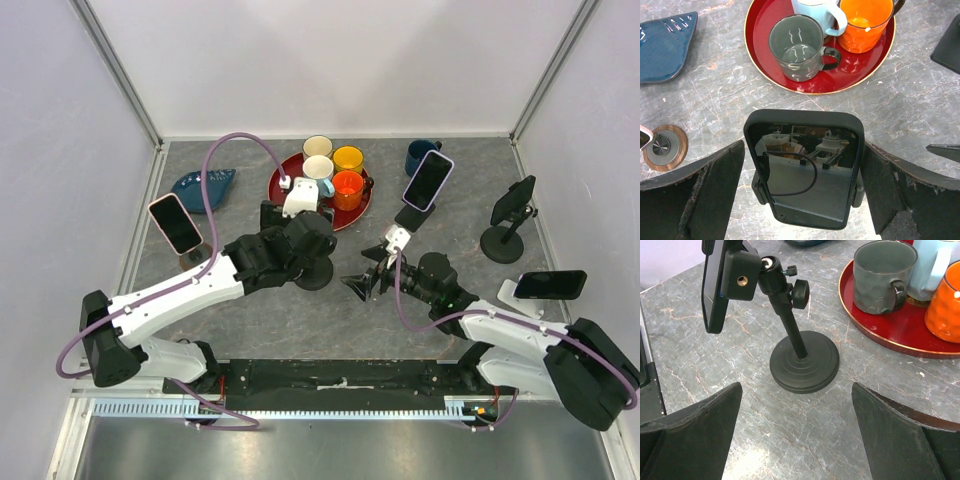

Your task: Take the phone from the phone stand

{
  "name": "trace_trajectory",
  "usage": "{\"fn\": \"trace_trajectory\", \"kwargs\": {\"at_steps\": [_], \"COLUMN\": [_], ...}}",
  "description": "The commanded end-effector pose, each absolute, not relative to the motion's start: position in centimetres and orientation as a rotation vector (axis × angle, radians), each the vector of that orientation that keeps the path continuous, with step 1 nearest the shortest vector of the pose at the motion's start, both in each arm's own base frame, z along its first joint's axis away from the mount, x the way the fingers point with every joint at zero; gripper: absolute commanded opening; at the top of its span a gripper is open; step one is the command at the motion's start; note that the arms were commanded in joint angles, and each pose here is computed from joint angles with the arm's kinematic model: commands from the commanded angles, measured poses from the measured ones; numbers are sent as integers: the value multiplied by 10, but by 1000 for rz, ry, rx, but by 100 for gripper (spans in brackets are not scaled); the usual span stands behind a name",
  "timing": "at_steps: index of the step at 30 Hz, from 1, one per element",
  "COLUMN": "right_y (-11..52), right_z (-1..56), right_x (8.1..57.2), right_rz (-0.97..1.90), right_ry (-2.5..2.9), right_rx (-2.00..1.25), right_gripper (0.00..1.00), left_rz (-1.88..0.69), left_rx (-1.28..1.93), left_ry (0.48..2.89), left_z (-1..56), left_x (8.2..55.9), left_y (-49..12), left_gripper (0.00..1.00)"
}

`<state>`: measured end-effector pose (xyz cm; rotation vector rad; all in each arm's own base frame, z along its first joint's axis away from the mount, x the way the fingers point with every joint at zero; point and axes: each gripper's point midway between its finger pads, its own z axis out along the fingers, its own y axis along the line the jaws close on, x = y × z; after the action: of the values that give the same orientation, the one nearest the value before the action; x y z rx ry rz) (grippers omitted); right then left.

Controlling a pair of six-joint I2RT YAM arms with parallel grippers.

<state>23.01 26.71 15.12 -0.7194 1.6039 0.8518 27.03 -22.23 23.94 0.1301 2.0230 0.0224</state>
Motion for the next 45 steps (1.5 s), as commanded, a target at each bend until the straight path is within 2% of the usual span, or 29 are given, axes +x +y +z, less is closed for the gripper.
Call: {"fn": "trace_trajectory", "kwargs": {"at_steps": [1,5,12,21,26,35,40,45], "right_y": [280,297,319,346,352,369,382,390], "right_z": [160,157,150,140,135,130,128,126], "right_x": [225,220,234,256,263,278,287,294], "right_rz": [929,1014,1060,1098,1089,1092,1085,1094], "right_ry": [1494,1422,1299,1238,1235,1207,1187,1177], "right_rx": [-749,-820,-825,-823,-830,-837,-820,-795], "right_gripper": [98,98,98,96,96,97,98,91], "left_rz": [-42,-47,-98,-74,-127,-192,-226,-240], "left_rx": [62,57,33,13,29,77,113,116], "left_ry": [1988,1991,1982,1983,1987,2005,2010,2012], "left_z": [254,251,249,243,242,240,238,235], "left_x": [281,281,281,284,284,280,279,278], "left_y": [-231,-231,-232,-221,-224,-236,-243,-245], "left_gripper": [99,99,92,92,88,68,61,56]}}
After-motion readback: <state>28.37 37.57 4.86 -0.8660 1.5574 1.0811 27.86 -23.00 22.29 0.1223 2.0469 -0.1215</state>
